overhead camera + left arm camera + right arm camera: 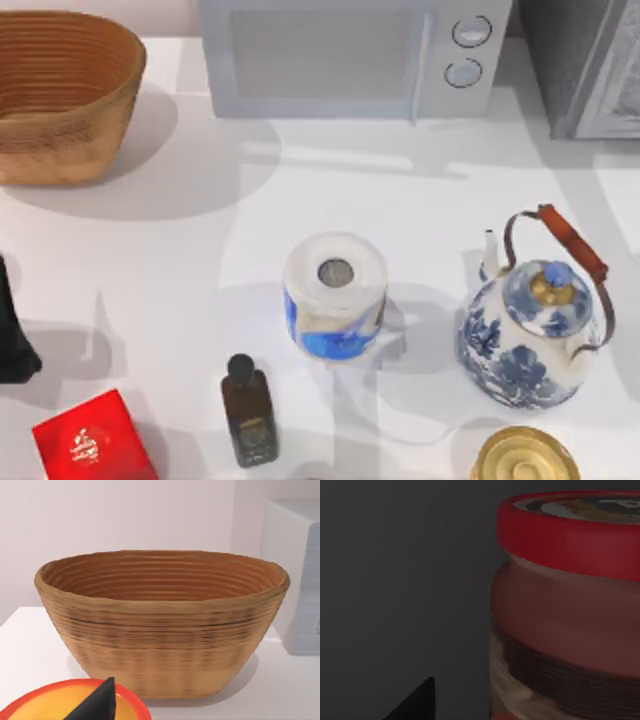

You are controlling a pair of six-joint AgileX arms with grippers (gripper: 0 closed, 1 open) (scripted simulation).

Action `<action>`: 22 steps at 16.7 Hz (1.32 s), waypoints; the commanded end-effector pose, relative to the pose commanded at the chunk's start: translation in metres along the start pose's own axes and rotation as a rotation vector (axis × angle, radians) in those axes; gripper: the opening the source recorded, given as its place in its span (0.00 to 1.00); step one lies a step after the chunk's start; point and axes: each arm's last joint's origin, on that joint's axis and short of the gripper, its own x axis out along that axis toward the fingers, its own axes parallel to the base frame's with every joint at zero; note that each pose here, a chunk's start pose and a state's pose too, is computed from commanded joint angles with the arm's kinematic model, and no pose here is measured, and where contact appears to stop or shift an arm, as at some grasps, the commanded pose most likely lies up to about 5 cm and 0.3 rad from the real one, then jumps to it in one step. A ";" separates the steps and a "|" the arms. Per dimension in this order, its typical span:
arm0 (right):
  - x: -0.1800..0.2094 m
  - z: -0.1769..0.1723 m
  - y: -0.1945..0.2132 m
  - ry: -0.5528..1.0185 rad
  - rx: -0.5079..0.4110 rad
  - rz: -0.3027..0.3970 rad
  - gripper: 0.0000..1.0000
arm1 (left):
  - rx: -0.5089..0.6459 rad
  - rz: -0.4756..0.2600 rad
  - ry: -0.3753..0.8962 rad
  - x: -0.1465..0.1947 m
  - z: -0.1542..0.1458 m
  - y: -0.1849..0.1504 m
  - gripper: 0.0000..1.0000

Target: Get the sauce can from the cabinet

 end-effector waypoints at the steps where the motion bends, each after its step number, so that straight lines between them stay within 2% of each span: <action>1: 0.007 0.000 0.000 0.000 0.000 0.000 1.00 | 0.000 0.000 0.000 0.000 0.000 0.000 1.00; 5: 0.026 -0.002 -0.001 0.000 0.000 0.000 1.00 | 0.000 0.000 0.000 0.000 0.000 0.000 1.00; 9: 0.027 -0.003 -0.001 0.000 0.000 0.000 1.00 | 0.000 0.000 0.000 0.000 0.000 0.000 1.00; 22: 0.027 -0.003 -0.001 0.000 0.000 0.000 0.02 | 0.000 0.000 0.000 0.000 0.000 0.000 1.00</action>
